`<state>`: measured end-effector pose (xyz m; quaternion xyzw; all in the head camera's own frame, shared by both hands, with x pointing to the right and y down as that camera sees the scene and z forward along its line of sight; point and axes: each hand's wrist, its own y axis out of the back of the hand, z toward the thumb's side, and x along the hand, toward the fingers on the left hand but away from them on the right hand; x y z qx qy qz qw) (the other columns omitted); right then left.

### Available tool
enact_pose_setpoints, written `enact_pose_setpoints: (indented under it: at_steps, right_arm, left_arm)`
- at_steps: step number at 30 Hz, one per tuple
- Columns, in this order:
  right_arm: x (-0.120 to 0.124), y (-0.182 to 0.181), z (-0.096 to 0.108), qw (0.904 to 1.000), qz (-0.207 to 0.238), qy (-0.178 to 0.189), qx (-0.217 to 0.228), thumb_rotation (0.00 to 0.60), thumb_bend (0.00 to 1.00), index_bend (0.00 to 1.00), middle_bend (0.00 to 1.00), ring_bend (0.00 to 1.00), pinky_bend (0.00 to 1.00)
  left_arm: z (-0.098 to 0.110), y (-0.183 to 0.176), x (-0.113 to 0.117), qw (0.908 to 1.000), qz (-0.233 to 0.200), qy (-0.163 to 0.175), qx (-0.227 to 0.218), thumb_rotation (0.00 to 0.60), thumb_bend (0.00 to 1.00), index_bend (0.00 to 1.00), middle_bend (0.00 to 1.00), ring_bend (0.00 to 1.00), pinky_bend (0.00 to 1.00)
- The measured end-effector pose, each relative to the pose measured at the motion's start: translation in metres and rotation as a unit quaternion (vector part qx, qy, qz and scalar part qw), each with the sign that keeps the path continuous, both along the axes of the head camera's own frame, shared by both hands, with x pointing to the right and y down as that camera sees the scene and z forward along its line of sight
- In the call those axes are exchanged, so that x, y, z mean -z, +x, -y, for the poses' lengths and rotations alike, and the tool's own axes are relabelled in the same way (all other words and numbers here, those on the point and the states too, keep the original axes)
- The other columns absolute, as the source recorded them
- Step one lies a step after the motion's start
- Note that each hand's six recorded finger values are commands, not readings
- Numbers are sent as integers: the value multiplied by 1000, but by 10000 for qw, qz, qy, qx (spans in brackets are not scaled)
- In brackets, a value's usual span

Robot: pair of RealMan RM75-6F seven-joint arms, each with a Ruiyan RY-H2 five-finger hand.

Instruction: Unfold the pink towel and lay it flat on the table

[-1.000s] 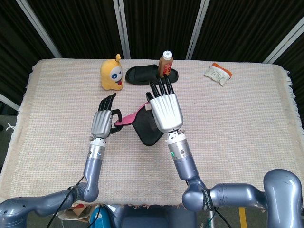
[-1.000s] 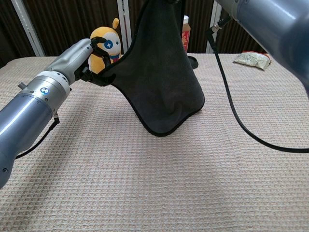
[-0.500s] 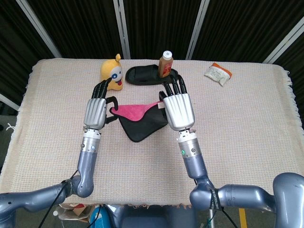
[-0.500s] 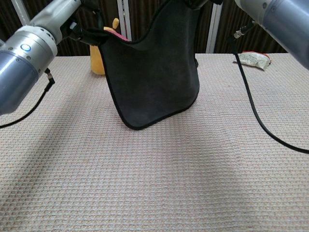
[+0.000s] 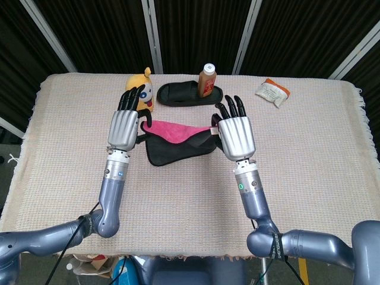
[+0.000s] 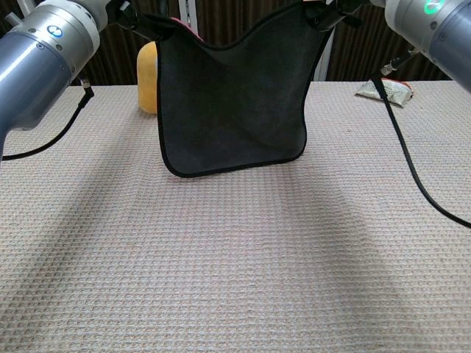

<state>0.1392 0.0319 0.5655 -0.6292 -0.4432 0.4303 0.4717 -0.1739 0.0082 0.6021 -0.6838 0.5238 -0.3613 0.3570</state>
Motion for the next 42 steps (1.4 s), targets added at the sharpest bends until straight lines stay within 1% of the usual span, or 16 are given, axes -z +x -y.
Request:
enact_pose_setpoints:
  at_steps: [9,12,18,24,29,32,35,38,42]
  right_arm:
    - [1,17,25,9996,99,188,-197,600,499,663,301,125,120]
    - [1,18,32,9994,106,248,-209,600,499,663,301,125,124]
    - [1,18,47,9989,126,374,-233,600,498,663,302,125,124]
    - [-3,19,64,9985,128,441,-312,600,499,663,302,125,126]
    - [-6,20,72,9981,212,446,-360,600,498,665,303,127,126]
    - [-12,21,72,9982,210,404,-377,600,499,665,303,127,127]
    - [-17,21,67,9987,174,358,-328,600,499,666,303,127,127]
    - [-20,21,57,9990,175,317,-273,600,499,673,308,128,126]
    - [-27,22,35,9996,168,151,-183,600,499,674,310,129,127]
  left_arm:
    - [17,12,12,9999,-40,91,57,600,541,674,34,0,0]
    - [24,18,15,9999,-65,65,61,600,541,674,35,0,0]
    - [39,30,20,9999,-5,122,50,600,541,674,36,0,0]
    - [51,37,14,9998,125,144,65,600,541,674,37,0,0]
    - [58,43,8,9996,226,163,29,600,541,673,37,0,0]
    - [60,48,4,9996,236,151,-24,600,541,674,37,0,0]
    - [55,52,-1,9997,173,113,-93,600,541,674,38,0,0]
    - [48,53,-5,9998,118,54,-146,600,541,674,39,0,0]
    - [32,52,-12,9996,55,-90,-246,600,541,676,39,0,0]
